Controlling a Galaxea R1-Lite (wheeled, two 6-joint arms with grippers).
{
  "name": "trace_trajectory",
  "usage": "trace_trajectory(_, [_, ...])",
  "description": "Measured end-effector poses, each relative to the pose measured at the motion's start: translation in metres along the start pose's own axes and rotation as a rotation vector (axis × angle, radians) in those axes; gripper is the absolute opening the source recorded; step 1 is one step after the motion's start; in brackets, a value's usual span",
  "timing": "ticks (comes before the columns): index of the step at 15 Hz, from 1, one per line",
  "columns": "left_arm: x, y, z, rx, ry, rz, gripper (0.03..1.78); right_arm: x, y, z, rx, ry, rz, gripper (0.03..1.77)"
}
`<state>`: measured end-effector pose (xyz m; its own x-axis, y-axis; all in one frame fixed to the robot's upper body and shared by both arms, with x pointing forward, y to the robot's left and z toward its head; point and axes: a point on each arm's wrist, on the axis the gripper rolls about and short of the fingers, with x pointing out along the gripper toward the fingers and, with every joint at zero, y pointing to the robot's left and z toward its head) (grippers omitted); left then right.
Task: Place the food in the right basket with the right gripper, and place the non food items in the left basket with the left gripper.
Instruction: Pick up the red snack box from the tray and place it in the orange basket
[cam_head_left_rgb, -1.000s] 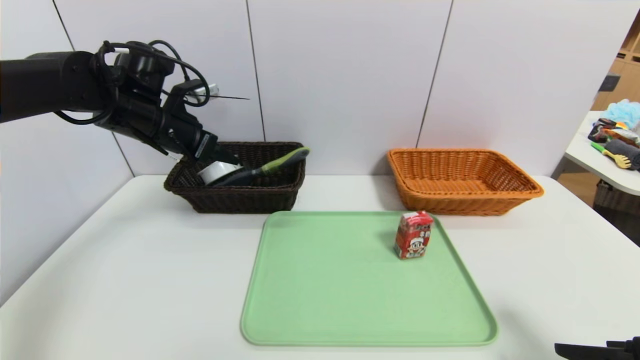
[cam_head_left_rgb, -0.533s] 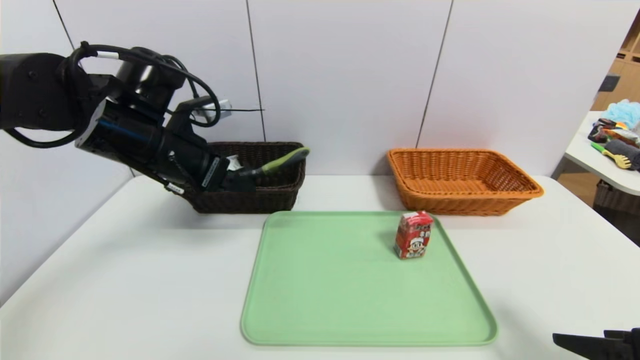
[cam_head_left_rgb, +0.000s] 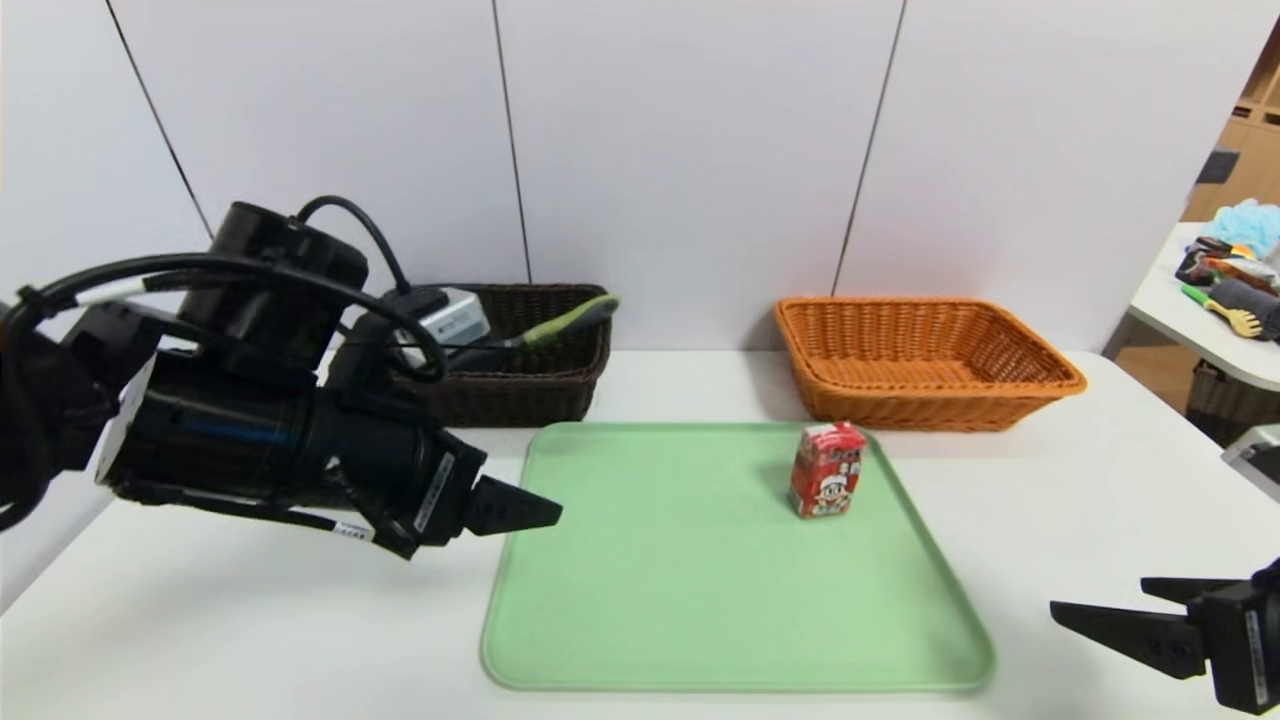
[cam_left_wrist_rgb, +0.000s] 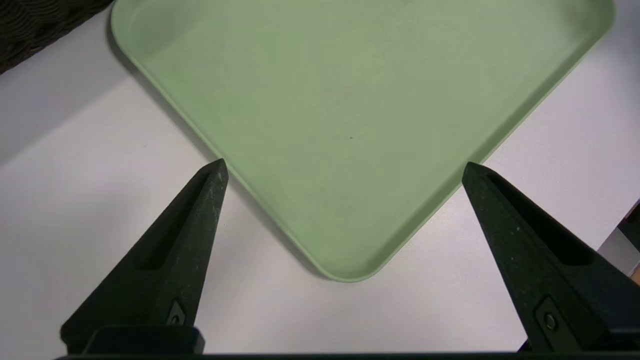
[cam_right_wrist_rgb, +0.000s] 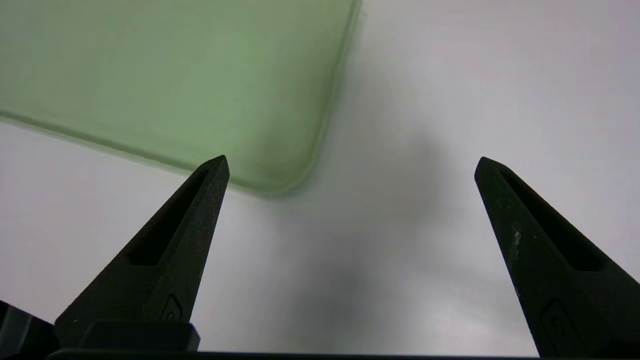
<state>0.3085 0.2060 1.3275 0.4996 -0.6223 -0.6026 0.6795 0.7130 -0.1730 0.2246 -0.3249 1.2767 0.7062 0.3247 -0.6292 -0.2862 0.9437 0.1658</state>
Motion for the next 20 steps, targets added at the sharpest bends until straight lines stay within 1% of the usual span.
trace_trajectory(3, [-0.002, -0.010, -0.017, 0.040, -0.056, 0.022, 1.67, 0.008, 0.008, 0.010, -0.063, -0.063, 0.052, 1.70])
trace_trajectory(5, [-0.004, -0.012, -0.022, 0.053, -0.091, 0.039, 1.67, 0.014, 0.014, 0.012, -0.096, -0.066, 0.095, 1.70])
trace_trajectory(8, [-0.008, -0.014, -0.028, 0.055, -0.098, 0.042, 1.69, 0.026, 0.024, 0.018, -0.141, -0.081, 0.150, 1.70])
trace_trajectory(11, [-0.009, -0.014, -0.028, 0.062, -0.113, 0.036, 1.69, 0.044, 0.029, 0.025, -0.167, -0.086, 0.177, 1.70])
trace_trajectory(13, [-0.009, -0.014, -0.027, 0.064, -0.117, 0.035, 1.69, 0.060, 0.030, 0.028, -0.164, -0.084, 0.184, 1.70])
trace_trajectory(15, [-0.008, -0.014, -0.026, 0.063, -0.117, 0.037, 1.69, 0.077, 0.029, 0.033, -0.143, -0.093, 0.166, 1.70])
trace_trajectory(18, [-0.005, -0.013, -0.025, 0.063, -0.112, 0.037, 1.69, 0.099, 0.028, 0.038, -0.134, -0.131, 0.071, 1.70])
trace_trajectory(20, [-0.004, -0.013, -0.024, 0.063, -0.112, 0.037, 1.69, 0.112, 0.034, 0.038, -0.115, -0.147, 0.021, 1.70])
